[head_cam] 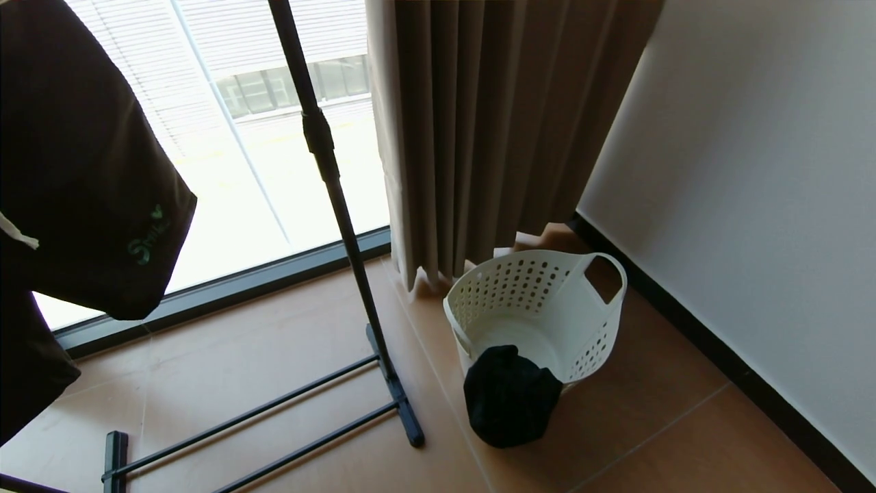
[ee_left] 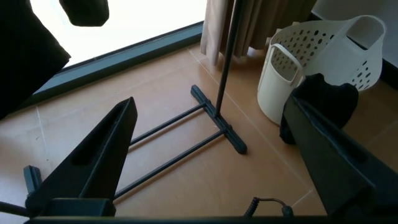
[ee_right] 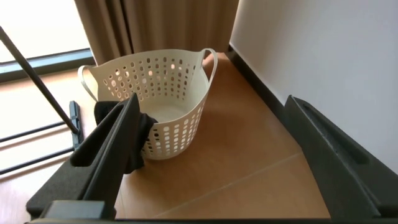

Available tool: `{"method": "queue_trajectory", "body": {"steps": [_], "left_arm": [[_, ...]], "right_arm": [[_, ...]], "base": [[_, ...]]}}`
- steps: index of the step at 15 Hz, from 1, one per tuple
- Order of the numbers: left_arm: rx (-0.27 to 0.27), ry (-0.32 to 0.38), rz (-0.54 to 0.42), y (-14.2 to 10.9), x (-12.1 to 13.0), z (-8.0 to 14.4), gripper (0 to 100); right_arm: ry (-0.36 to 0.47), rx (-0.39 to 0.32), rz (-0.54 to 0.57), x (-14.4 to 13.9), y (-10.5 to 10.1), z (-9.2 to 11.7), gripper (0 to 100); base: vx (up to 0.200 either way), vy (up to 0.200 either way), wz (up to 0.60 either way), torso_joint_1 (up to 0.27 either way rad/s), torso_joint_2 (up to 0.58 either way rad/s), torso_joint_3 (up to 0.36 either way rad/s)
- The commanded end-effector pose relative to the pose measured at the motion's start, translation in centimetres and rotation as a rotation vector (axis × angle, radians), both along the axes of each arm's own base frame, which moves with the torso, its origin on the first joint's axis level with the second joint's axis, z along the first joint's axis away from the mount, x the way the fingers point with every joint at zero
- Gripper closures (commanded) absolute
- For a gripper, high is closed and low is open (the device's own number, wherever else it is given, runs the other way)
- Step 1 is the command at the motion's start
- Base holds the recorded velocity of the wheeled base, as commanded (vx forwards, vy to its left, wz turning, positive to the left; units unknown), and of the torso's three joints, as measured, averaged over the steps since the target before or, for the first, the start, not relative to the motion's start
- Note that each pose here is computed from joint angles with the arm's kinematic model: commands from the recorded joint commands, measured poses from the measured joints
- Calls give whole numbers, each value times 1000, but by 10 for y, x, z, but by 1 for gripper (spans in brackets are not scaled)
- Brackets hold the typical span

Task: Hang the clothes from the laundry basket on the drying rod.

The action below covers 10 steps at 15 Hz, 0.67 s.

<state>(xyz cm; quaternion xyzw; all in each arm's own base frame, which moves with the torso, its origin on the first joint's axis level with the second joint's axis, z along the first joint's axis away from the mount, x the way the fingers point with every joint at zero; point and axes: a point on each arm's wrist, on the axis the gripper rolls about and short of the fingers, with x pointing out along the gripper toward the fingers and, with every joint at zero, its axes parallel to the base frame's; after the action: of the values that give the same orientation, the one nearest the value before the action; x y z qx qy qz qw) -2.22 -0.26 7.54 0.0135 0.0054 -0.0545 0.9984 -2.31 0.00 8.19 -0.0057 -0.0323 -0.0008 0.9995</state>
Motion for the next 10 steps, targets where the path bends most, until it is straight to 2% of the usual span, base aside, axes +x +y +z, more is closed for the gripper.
{"method": "queue_trajectory", "body": {"steps": [1, 10], "left_arm": [[0, 1, 2, 0, 0, 0, 0], [3, 3, 2, 0, 0, 0, 0]], "right_arm": [[2, -1, 1, 0, 0, 0, 0], [0, -1, 1, 0, 0, 0, 0]], "base": [[0, 0, 0, 2, -12, -193], [0, 0, 0, 1, 3, -199]]}}
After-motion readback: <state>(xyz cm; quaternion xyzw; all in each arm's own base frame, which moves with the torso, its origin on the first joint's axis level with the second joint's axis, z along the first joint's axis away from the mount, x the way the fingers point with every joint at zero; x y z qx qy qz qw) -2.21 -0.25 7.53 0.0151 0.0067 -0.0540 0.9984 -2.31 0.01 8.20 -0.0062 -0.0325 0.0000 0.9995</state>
